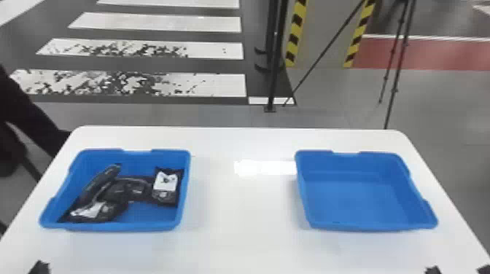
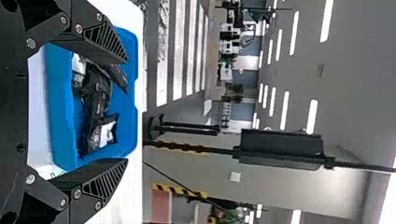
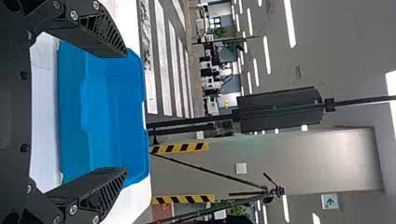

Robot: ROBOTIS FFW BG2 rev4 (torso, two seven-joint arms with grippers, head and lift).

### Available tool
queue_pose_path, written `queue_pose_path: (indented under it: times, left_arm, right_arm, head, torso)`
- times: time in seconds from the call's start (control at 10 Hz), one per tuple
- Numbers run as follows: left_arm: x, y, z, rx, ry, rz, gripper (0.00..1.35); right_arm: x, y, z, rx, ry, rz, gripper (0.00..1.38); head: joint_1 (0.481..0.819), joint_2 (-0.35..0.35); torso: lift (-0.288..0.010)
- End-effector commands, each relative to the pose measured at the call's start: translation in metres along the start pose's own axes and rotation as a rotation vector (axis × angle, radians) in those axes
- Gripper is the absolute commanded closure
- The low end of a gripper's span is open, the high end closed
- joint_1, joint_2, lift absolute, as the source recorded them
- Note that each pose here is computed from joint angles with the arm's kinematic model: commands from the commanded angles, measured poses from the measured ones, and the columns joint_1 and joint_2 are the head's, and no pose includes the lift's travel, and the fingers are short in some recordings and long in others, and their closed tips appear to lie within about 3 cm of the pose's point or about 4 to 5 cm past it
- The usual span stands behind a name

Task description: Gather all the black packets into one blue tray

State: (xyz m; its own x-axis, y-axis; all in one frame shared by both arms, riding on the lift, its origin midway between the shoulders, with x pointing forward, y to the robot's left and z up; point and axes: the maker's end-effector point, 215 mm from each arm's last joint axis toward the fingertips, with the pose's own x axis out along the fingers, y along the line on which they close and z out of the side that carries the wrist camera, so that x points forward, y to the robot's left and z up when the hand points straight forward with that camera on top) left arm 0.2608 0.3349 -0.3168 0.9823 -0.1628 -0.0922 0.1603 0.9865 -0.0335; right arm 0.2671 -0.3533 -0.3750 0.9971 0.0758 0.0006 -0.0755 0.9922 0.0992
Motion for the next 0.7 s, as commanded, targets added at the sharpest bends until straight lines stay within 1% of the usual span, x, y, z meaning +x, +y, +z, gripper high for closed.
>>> queue_pose_path:
  times: [0.0,0.1,0.3,0.6]
  left_arm:
    - [-0.001,0.0086,0.0021,0.073,0.077,0.004,0.31]
    - [-0.0002,0.0087,-0.0017,0.072,0.097,0.003,0.31]
    - [0.003,0.0029,-0.0048,0.051,0.098,-0.005,0.31]
    - [0.0065,0.0017,-0.0024,0.055,0.083,-0.009,0.31]
  right_arm:
    - [-0.0016,-0.0019,0.0035,-0.029,-0.008,-0.002,0.16]
    - [-0.0008,-0.0025,0.0041,-0.034,-0.008,-0.003,0.16]
    - [0.0006,-0.002,0.0057,-0.036,-0.012,-0.001,0.16]
    - [0.0033,-0.0023,0.0077,-0.037,-0.019,-0.002,0.16]
  head:
    - [0.695,-0.044]
    - [0.695,-0.037]
    - [0.695,-0.031]
    - [0.695,-0.044]
  torso:
    - [-0.11]
    - [-0.11]
    - [-0.11]
    - [-0.11]
